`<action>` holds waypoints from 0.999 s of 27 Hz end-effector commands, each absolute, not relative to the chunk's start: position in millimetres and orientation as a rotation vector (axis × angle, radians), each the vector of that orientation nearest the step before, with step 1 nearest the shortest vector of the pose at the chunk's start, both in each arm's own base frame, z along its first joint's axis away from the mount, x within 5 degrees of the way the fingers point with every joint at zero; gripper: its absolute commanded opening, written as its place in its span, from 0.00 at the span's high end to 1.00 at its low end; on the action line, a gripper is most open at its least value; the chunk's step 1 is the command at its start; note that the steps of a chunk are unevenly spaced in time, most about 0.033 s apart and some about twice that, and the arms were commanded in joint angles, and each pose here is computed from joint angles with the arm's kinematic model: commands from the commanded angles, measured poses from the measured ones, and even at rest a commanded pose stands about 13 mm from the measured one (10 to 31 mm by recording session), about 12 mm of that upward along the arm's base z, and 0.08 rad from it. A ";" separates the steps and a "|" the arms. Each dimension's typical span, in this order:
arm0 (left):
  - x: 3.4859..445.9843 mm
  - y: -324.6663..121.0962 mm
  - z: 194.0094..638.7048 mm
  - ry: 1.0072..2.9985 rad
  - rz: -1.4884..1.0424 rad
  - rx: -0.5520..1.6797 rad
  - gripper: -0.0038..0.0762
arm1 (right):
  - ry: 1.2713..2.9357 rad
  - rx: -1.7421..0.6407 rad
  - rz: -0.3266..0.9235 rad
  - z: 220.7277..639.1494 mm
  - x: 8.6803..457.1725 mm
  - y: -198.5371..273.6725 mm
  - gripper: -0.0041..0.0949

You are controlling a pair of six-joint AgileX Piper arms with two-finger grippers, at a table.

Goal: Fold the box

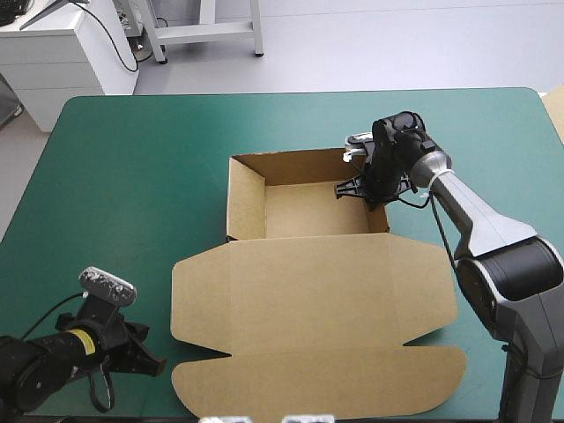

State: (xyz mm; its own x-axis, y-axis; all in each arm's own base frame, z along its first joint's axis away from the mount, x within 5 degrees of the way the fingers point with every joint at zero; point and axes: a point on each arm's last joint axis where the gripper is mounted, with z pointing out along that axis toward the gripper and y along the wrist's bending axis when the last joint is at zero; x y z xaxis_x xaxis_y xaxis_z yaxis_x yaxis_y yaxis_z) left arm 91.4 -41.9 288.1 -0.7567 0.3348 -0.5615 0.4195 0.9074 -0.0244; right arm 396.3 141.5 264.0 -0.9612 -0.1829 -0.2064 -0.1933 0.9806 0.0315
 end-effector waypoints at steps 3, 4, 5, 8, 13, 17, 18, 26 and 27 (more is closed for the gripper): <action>74.2 -36.0 285.2 2.376 -0.246 0.495 0.96 | 2.883 -0.266 0.091 287.7 388.9 138.0 0.98; 71.7 -35.0 286.3 2.362 -0.249 0.491 0.96 | 2.883 -0.251 0.090 288.3 390.3 134.6 0.98; 69.5 -34.1 287.5 2.348 -0.251 0.489 0.96 | 2.884 -0.205 0.107 289.7 392.1 128.2 0.98; 67.6 -33.3 287.5 2.349 -0.252 0.488 0.96 | 2.870 -0.133 0.102 296.5 395.3 109.6 0.98; 64.2 -31.3 283.6 2.405 -0.230 0.505 0.96 | 2.801 0.021 0.053 323.5 394.3 51.8 0.98; 62.2 -30.5 281.9 2.434 -0.225 0.512 0.96 | 2.732 0.198 0.010 347.2 384.2 -11.4 0.98; 61.9 -30.4 281.6 2.438 -0.224 0.513 0.96 | 2.716 0.241 -0.006 352.2 379.8 -28.8 0.98; 63.3 -31.1 282.9 2.417 -0.231 0.508 0.96 | 2.636 0.548 -0.134 368.0 341.1 -144.3 0.98; 63.5 -31.2 283.0 2.415 -0.231 0.507 0.96 | 2.629 0.589 -0.146 368.0 335.9 -156.0 0.98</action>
